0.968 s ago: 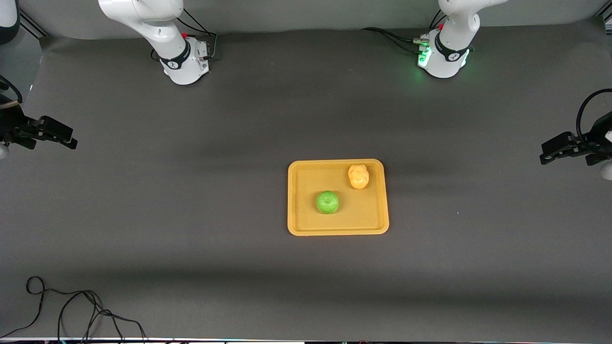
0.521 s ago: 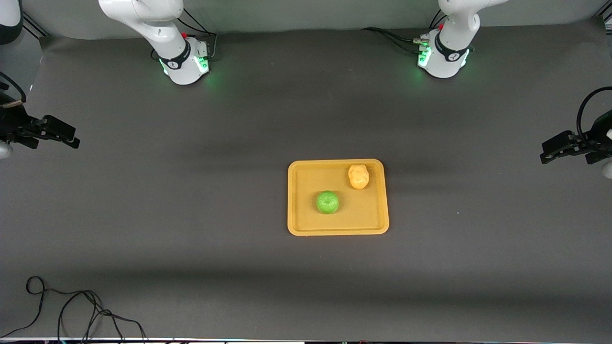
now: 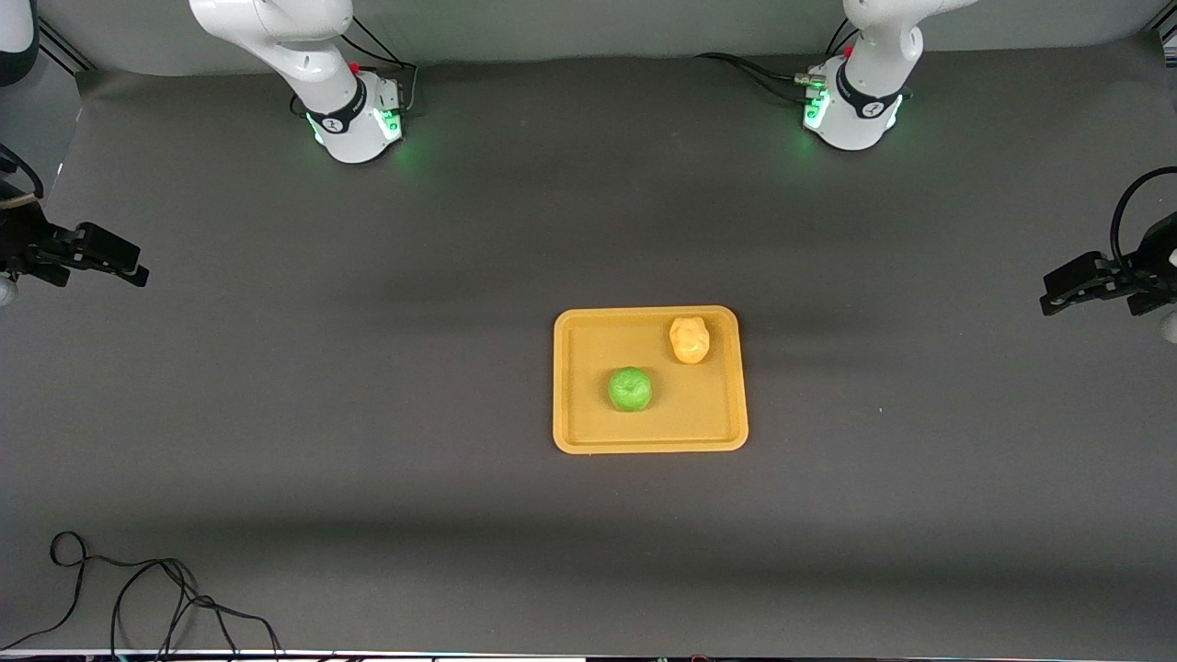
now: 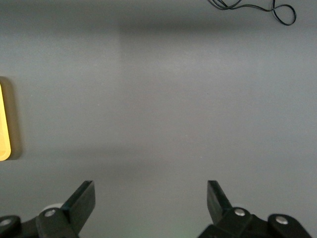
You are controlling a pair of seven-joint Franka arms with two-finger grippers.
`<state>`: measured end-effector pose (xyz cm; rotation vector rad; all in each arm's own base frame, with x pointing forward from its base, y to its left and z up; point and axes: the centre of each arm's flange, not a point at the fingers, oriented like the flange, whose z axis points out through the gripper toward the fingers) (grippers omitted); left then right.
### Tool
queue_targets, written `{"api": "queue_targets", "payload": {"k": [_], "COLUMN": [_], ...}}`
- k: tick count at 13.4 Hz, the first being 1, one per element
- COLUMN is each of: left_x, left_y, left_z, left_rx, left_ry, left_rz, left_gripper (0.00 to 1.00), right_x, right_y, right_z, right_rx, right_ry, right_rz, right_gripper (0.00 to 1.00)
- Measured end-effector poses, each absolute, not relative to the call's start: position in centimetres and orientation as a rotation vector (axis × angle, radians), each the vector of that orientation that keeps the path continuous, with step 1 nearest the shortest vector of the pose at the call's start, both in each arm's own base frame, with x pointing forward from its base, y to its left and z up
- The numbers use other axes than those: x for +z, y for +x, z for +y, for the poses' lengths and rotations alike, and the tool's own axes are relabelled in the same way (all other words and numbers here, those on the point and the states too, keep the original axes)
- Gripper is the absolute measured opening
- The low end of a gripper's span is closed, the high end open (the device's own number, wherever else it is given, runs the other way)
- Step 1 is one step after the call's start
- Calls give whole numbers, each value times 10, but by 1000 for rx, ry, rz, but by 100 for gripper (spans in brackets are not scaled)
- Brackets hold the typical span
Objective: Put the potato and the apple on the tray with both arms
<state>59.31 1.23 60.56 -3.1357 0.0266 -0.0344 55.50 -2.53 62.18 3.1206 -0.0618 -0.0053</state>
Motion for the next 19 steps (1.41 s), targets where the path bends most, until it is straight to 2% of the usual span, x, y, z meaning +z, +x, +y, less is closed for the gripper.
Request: {"api": "queue_targets", "payload": {"k": [19], "left_x": [605], "left_y": [593], "left_z": [-3], "left_rx": [-31], "left_ry": [-3108], "left_rz": [35], "left_gripper": [98], "right_x": [622], "right_y": [555], "right_z": [-29], "right_rx": [-5], "right_ry": [3120], "right_rz": [-72], "right_gripper": [100]}}
